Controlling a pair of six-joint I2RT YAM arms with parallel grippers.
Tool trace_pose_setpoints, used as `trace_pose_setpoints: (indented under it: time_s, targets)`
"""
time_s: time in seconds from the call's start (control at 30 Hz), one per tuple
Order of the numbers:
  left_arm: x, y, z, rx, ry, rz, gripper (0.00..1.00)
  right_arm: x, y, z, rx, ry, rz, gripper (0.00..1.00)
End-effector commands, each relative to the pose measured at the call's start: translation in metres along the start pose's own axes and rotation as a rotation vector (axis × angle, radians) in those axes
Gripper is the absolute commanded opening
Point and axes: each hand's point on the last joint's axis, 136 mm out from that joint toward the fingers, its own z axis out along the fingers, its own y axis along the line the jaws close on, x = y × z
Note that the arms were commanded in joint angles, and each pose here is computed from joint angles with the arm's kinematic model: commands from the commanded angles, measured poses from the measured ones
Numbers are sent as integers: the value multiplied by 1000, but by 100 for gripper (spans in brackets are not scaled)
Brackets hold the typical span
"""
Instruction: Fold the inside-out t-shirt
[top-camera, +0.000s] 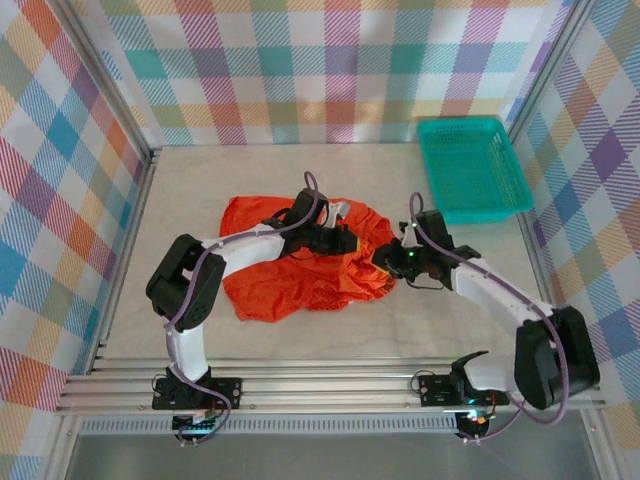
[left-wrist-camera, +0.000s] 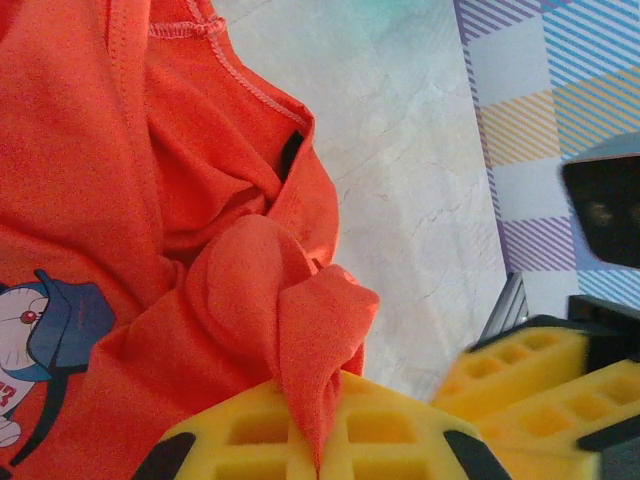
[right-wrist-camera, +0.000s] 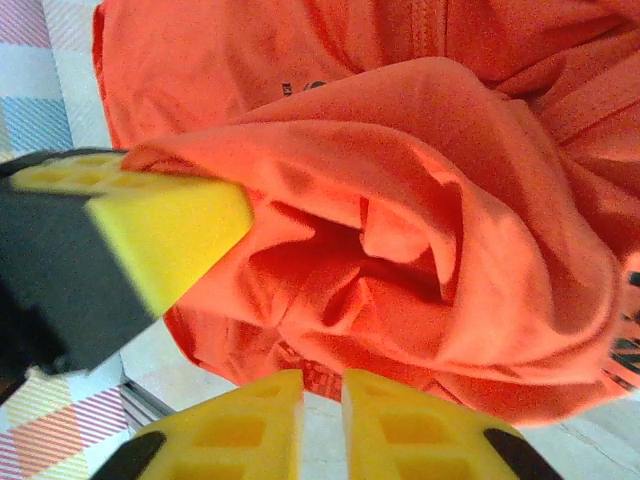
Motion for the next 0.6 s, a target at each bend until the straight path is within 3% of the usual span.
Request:
trace_pose_setpoints:
  time_s: [0.0, 0.13, 0.2, 0.37, 0.4, 0.5, 0.57]
  targets:
    - [-18, -16, -11, 25, -65, 1, 0, -13, 0, 23, -8, -38, 34, 27]
    - [-19, -15, -12, 26, -76, -9, 0, -16, -16, 51, 37, -24, 81, 35]
    - [-19, -15, -12, 29, -81, -12, 0, -17, -24, 60, 75, -33, 93, 45]
    - [-18, -13, -9, 39, -77, -24, 0, -26, -37, 80, 129, -53, 156, 46]
    - [-18, -13, -8, 39, -77, -27, 0, -27, -38, 82, 130, -52, 163, 43]
    - [-15, -12, -10, 37, -75, -25, 0, -25, -32, 85, 114, -25, 167, 14]
    - [-16, -9, -13, 26, -78, -26, 0, -22, -23, 77, 93, -10, 146, 0]
